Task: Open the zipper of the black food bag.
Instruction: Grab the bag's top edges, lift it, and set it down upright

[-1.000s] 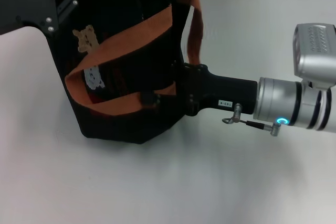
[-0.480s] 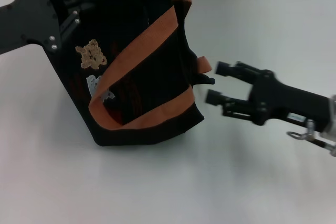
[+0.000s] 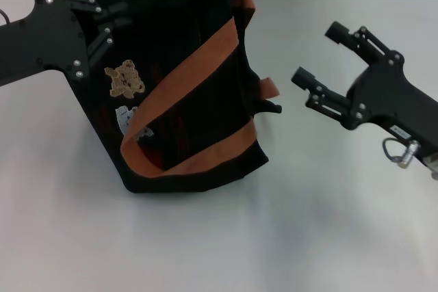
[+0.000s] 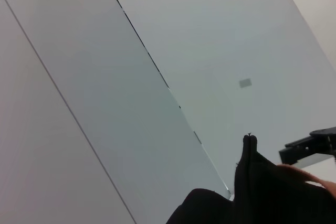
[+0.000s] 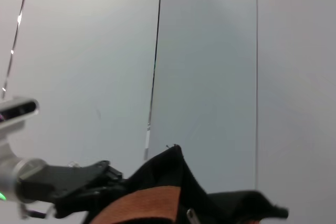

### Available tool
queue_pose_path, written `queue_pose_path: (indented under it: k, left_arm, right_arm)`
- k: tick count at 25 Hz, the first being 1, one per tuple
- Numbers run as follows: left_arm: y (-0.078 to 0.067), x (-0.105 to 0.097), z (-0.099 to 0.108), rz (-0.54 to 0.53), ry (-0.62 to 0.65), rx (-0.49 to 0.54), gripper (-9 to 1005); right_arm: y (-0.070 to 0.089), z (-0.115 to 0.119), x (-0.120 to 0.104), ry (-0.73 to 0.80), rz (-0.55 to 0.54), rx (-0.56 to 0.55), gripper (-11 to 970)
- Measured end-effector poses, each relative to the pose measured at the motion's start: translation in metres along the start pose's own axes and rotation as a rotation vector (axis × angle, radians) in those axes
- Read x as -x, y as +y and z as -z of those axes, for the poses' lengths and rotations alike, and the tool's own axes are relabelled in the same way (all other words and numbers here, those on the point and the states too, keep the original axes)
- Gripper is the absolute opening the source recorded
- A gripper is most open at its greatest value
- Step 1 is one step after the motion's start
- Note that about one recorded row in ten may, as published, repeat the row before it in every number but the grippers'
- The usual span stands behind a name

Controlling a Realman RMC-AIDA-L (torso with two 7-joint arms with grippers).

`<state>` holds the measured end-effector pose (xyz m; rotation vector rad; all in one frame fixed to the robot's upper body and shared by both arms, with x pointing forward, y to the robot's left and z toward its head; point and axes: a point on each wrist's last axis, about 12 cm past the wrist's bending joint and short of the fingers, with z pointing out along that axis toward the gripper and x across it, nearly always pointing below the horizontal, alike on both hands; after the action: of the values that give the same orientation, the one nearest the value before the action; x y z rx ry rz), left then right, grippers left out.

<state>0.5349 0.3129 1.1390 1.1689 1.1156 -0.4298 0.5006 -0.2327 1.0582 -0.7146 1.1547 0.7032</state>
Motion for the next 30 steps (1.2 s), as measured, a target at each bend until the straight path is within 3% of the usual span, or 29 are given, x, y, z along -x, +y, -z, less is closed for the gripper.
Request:
queue_pose_path:
  k: [5,12,23,30]
  left_arm:
    - [-0.002,-0.001,0.001,0.003,-0.001,0.002,68]
    - [-0.005,-0.003,0.001,0.016,-0.007,0.006,68]
    - [-0.007,-0.006,-0.003,0.025,-0.010,0.003,68]
    - [-0.009,-0.008,-0.005,0.028,-0.014,0.001,68]
  right_arm:
    - [0.006,-0.020,-0.005,-0.006,0.133,-0.030,791]
    - [0.011,-0.047,-0.011,0.026,0.194,0.000,789]
    - [0.012,-0.068,-0.009,0.017,0.204,-0.002,786]
    - [0.003,-0.077,-0.006,-0.001,0.174,-0.110,784]
